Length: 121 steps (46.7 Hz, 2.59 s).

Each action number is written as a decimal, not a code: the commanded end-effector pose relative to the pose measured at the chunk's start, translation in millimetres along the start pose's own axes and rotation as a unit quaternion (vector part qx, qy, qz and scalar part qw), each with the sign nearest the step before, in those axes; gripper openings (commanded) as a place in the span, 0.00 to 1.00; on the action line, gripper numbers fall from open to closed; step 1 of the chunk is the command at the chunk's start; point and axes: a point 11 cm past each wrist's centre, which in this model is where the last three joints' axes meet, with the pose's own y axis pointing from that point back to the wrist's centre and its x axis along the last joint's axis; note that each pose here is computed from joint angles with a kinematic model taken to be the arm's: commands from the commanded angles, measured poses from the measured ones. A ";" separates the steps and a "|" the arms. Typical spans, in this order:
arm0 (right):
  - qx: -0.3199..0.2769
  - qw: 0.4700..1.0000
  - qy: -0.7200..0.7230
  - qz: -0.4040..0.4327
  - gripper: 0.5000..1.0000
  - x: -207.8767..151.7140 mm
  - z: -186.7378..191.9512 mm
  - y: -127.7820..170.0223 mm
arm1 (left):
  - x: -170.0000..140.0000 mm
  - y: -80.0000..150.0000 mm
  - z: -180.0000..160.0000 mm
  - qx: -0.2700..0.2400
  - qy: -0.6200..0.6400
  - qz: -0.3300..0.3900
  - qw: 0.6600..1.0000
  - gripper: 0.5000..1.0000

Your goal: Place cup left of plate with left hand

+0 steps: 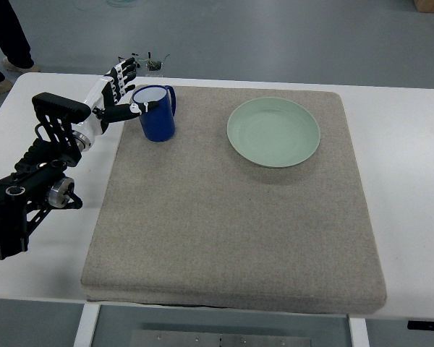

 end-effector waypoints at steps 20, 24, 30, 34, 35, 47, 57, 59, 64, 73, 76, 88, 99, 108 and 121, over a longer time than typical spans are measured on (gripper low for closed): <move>0.000 1.000 0.000 0.000 0.87 0.2 0.0 0.0 | -9.5 -15.6 45.6 -0.056 0.034 -0.017 0.998 0.98; 0.000 1.000 0.000 0.000 0.87 0.2 0.0 0.0 | -13.1 -27.4 68.0 -0.079 0.055 -0.020 0.995 0.98; 0.000 1.000 -0.001 0.000 0.87 0.2 0.0 0.0 | -14.2 -43.9 98.0 -0.103 0.105 -0.009 0.989 0.98; 0.001 1.000 0.000 0.000 0.87 -0.3 -0.1 0.0 | -17.3 -51.7 110.9 -0.110 0.149 -0.001 0.983 0.98; 0.000 1.000 -0.001 0.000 0.87 0.2 0.0 0.0 | -18.9 -53.6 114.1 -0.112 0.158 0.001 0.981 0.98; 0.000 1.000 0.001 0.000 0.87 -0.3 0.1 0.0 | -32.6 -69.1 124.5 -0.108 0.187 0.008 0.976 0.96; 0.000 1.000 0.000 0.000 0.87 -0.3 0.1 0.0 | -23.4 -81.8 106.0 -0.032 0.288 0.050 0.956 0.96; 0.000 1.000 -0.001 0.000 0.87 -0.3 0.0 0.0 | -22.7 -82.9 101.8 -0.022 0.308 0.057 0.950 0.96; 0.000 1.000 0.000 0.000 0.87 0.2 0.1 0.0 | -13.5 -85.6 94.3 -0.005 0.336 0.081 0.938 0.96; 0.000 1.000 0.001 0.000 0.87 0.2 0.1 0.0 | -0.9 -87.4 85.8 0.019 0.388 0.115 0.914 0.96; 0.000 1.000 0.000 0.000 0.87 0.2 0.1 0.0 | 9.5 -87.3 83.6 0.019 0.404 0.136 0.905 0.96; 0.000 1.000 -0.001 0.000 0.87 -0.3 0.0 0.0 | 19.5 -86.4 77.1 0.024 0.402 0.162 0.901 0.98; 0.000 1.000 0.000 0.000 0.87 -0.3 0.0 0.0 | 15.4 -87.4 78.7 0.019 0.398 0.143 0.906 0.99; 0.000 1.000 -0.001 0.000 0.87 0.2 0.0 0.0 | 17.7 -87.1 81.4 0.009 0.399 0.128 0.908 0.99; 0.001 1.000 0.000 0.000 0.87 0.2 -0.1 0.0 | 18.4 -87.3 82.8 0.007 0.399 0.127 0.908 0.99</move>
